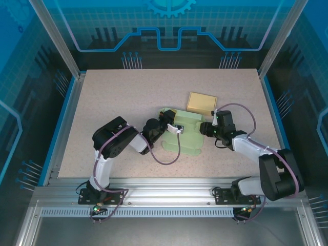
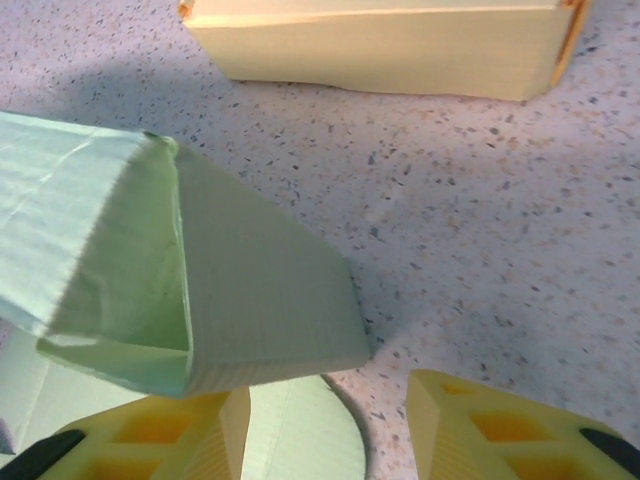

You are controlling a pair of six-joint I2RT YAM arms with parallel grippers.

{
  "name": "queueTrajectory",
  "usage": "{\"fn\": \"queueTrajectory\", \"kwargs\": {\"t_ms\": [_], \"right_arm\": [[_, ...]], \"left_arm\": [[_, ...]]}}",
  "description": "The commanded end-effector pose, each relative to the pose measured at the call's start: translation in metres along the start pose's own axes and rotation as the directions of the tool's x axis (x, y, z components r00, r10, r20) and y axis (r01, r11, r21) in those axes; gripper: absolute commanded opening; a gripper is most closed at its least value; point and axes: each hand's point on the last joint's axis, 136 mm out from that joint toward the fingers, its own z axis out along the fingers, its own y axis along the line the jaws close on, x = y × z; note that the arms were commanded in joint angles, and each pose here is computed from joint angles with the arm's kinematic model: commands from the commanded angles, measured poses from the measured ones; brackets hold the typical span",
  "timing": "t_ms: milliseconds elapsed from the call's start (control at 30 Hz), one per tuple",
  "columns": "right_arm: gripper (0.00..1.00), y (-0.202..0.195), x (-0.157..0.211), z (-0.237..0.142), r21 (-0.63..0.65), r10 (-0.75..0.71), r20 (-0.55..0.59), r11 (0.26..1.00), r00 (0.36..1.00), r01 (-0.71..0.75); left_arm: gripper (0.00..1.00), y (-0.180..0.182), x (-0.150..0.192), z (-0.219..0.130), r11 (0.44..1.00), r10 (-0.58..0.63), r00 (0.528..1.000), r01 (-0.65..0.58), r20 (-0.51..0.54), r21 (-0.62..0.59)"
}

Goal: Fold the paper box

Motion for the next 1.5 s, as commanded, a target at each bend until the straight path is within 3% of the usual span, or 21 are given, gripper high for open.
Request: {"fn": "queueTrajectory", "kwargs": {"t_ms": [0, 567, 967, 1133, 1233, 1300, 1333, 1367, 1467], "right_arm": [[0.46, 0.014, -0.018, 0.008, -0.017, -0.049, 0.063, 0.999, 0.997, 0.050], [0.40, -0.013, -0.030, 0.032, 0.326, -0.104, 0.198, 0.945, 0.975, 0.035], [0.23, -0.018, -0.036, 0.042, 0.501, -0.187, 0.262, 0.865, 0.947, 0.032], [0.10, -0.028, -0.038, 0.041, 0.566, -0.165, 0.294, 0.824, 0.942, -0.033], [0.01, -0.044, -0.029, 0.036, 0.642, -0.131, 0.278, 0.762, 0.951, -0.083], [0.00, -0.048, -0.025, 0.037, 0.648, -0.114, 0.286, 0.754, 0.951, -0.104], [0.00, -0.049, -0.022, 0.038, 0.640, -0.109, 0.289, 0.761, 0.951, -0.107], [0.00, -0.047, -0.019, 0.040, 0.624, -0.107, 0.298, 0.774, 0.948, -0.109], [0.00, -0.043, -0.016, 0.040, 0.597, -0.114, 0.312, 0.796, 0.943, -0.102]], "left_arm": [[0.00, -0.006, -0.006, -0.001, 1.000, 0.020, 1.000, -0.020, 0.022, -0.002], [0.00, -0.017, -0.011, -0.003, 1.000, 0.015, 0.999, -0.016, 0.045, 0.022], [0.00, -0.021, -0.017, -0.004, 0.999, -0.010, 0.997, 0.008, 0.077, 0.033], [0.00, -0.021, -0.021, -0.006, 0.999, -0.028, 0.996, 0.025, 0.081, 0.036], [0.00, -0.015, -0.023, -0.008, 0.998, -0.057, 0.996, 0.055, 0.071, 0.027], [0.00, -0.007, -0.024, -0.009, 0.996, -0.093, 0.994, 0.092, 0.058, 0.013], [0.03, -0.002, -0.024, -0.009, 0.993, -0.115, 0.992, 0.115, 0.049, 0.002], [0.13, 0.004, -0.025, -0.010, 0.990, -0.140, 0.990, 0.140, 0.037, -0.011], [0.56, 0.033, -0.023, -0.011, 0.966, -0.247, 0.969, 0.247, 0.006, -0.077]]}}
